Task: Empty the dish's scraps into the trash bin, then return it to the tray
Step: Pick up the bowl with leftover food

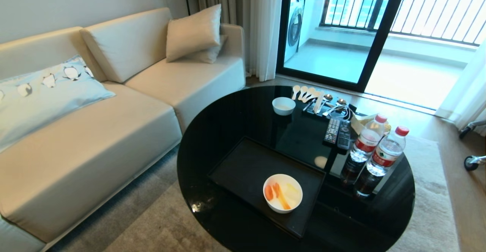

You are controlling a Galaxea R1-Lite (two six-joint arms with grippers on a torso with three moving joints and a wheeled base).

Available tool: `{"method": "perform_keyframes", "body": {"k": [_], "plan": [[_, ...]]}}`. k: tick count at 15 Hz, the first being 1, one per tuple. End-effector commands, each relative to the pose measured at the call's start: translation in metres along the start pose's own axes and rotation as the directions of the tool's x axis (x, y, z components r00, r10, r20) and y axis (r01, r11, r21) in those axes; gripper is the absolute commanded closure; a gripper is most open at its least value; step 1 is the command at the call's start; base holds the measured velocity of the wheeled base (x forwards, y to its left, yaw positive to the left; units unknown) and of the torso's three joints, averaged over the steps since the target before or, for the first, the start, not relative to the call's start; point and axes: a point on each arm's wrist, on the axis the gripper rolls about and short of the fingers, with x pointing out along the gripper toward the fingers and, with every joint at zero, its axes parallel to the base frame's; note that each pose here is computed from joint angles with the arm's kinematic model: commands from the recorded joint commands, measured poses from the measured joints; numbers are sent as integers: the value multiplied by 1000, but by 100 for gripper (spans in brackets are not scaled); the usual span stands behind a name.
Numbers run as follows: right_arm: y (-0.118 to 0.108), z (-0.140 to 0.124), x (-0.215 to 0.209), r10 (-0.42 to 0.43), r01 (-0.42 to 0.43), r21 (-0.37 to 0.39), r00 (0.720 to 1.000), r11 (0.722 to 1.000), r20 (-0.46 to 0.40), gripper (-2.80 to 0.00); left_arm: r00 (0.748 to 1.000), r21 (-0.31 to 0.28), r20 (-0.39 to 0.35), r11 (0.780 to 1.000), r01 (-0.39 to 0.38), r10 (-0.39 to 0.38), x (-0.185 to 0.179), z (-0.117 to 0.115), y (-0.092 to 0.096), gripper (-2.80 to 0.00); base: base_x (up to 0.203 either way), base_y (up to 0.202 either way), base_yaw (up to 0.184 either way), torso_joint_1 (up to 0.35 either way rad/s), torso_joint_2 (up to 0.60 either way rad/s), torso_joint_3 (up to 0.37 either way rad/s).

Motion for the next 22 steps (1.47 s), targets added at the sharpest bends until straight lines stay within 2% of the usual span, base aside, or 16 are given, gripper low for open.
{"method": "perform_keyframes", "body": {"k": [1, 9, 13, 15, 18, 22], "plan": [[0, 0, 0, 1, -1, 0, 1000, 1000, -2, 0, 1000, -1, 1, 1000, -1, 1, 0, 0, 0, 0, 0, 0, 0, 0, 0, 0], [0, 3, 1, 2, -2, -22, 1000, 1000, 6, 0, 1000, -1, 1, 1000, -1, 1, 0, 0, 0, 0, 0, 0, 0, 0, 0, 0], [0, 25, 11, 100, -97, -110, 995, 989, 25, 0, 1000, -1, 1, 1000, -1, 1, 0, 0, 0, 0, 0, 0, 0, 0, 0, 0], [0, 48, 22, 171, -167, -144, 985, 975, 14, 0, 1000, -1, 1, 1000, -1, 1, 0, 0, 0, 0, 0, 0, 0, 0, 0, 0], [-1, 106, 42, 276, -261, -207, 960, 943, 49, 0, 1000, -1, 1, 1000, -1, 1, 0, 0, 0, 0, 0, 0, 0, 0, 0, 0], [3, 161, 78, 360, -338, -247, 932, 908, 47, 0, 1000, -1, 1, 1000, -1, 1, 0, 0, 0, 0, 0, 0, 0, 0, 0, 0]]}}
